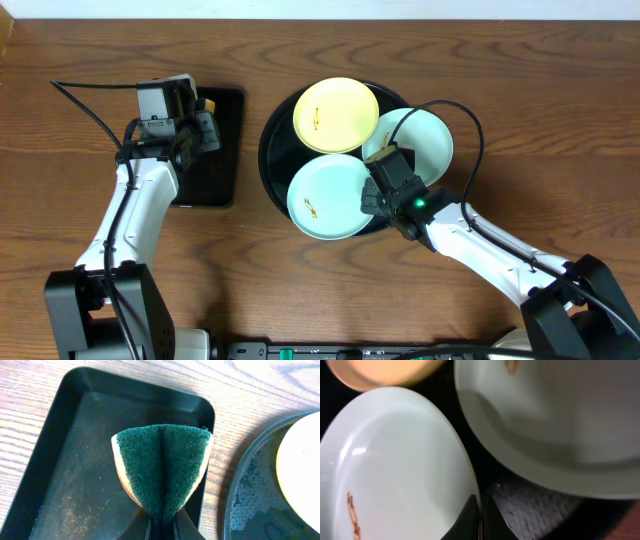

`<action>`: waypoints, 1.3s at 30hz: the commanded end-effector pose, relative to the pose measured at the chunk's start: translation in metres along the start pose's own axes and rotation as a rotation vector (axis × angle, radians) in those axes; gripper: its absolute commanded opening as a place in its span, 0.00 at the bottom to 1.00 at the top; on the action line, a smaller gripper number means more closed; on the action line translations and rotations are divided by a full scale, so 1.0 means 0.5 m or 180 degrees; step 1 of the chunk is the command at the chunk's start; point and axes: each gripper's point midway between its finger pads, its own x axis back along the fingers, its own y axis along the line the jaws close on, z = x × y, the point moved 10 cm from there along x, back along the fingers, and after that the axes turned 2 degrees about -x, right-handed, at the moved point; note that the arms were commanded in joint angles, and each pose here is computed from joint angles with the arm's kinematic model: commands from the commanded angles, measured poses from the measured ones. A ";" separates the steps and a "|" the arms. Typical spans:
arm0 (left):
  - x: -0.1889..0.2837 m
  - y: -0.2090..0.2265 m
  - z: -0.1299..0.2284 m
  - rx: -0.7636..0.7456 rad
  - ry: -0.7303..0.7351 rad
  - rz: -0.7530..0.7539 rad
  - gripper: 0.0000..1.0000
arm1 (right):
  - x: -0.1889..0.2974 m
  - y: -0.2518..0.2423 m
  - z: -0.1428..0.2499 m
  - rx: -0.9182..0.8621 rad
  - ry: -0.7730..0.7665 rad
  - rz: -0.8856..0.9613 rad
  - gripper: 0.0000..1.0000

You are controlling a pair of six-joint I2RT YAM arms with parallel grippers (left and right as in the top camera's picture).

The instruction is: Clean dirty plates on tray and stack at the side

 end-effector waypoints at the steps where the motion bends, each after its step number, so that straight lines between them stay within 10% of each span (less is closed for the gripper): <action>1: -0.006 0.003 -0.001 0.0017 -0.0025 0.0002 0.07 | 0.041 0.011 -0.036 -0.0062 -0.0352 -0.0064 0.01; 9: 0.018 -0.021 -0.024 -0.0689 -0.0311 0.0311 0.08 | 0.087 0.017 -0.072 0.0524 -0.0845 0.0030 0.01; 12: 0.022 0.002 -0.054 -0.0581 -0.0634 -0.0272 0.07 | 0.088 0.019 -0.077 0.0552 -0.0913 0.0033 0.01; 23: 0.131 -0.054 -0.066 -0.0333 -0.0957 -0.0023 0.08 | 0.081 -0.008 -0.061 -0.0043 -0.0826 0.0345 0.01; 39: 0.103 -0.223 0.073 -0.0806 0.0052 0.1221 0.07 | 0.021 -0.026 -0.008 -0.0536 -0.0250 0.0531 0.02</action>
